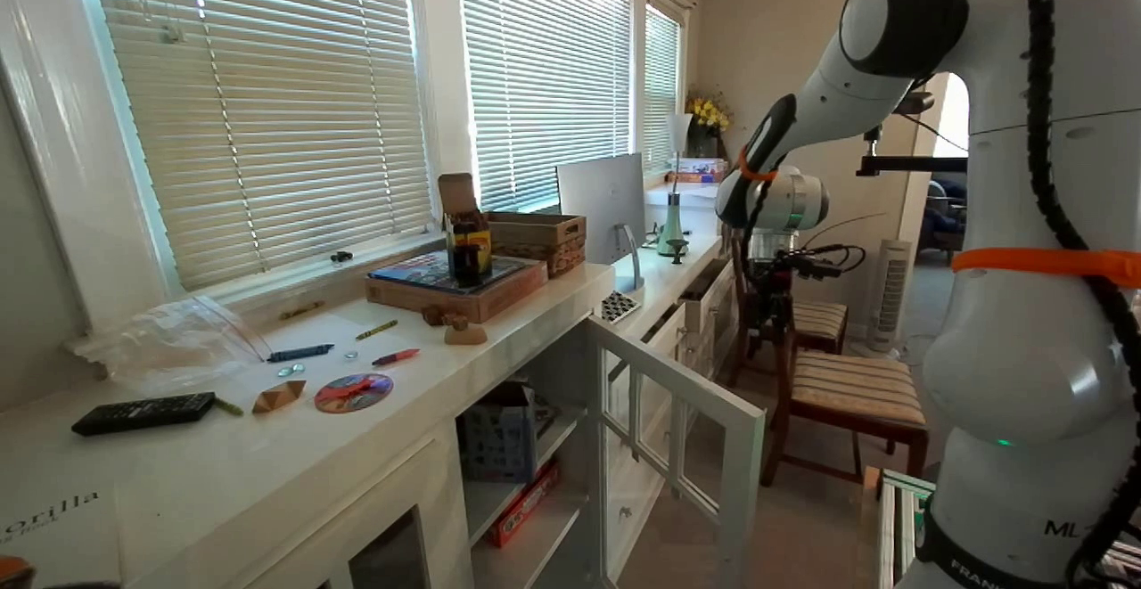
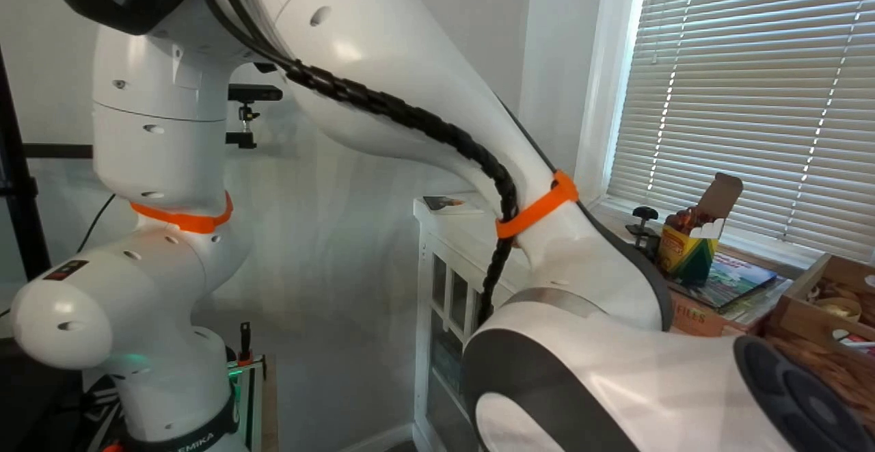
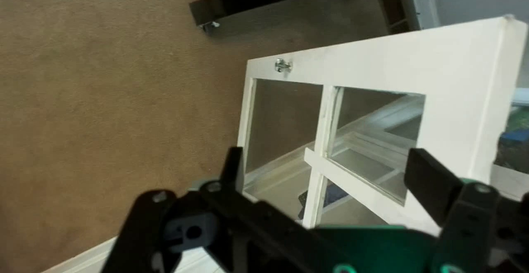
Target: Close the bottom right cabinet door
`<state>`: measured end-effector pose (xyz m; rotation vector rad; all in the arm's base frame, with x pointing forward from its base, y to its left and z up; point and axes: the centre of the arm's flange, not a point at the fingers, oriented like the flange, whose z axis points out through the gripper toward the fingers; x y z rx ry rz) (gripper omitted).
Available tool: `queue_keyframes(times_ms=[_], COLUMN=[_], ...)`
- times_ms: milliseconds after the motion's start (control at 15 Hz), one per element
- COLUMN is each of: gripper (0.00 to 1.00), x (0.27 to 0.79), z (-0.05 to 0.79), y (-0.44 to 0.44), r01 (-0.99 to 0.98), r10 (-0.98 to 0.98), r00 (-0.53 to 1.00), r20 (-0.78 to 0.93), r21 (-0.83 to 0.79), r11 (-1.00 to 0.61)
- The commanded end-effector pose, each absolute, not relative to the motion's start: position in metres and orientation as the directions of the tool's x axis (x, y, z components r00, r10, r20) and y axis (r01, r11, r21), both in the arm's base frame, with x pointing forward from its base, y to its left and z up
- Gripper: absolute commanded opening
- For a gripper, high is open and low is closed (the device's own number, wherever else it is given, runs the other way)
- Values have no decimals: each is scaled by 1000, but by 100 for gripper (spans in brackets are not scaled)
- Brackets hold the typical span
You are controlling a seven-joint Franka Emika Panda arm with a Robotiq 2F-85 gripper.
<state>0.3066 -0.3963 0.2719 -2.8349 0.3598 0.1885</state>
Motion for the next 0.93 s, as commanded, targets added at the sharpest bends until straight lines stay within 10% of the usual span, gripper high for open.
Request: queue_keyframes(times_ms=[0, 867], gripper=[100, 100], x=[311, 362], z=[258, 249], y=[-380, -361], r01=[-124, 79], r10=[-108, 78], r00=[985, 996], r20=[-132, -42], r21=[-119, 26], r11=[-985, -997])
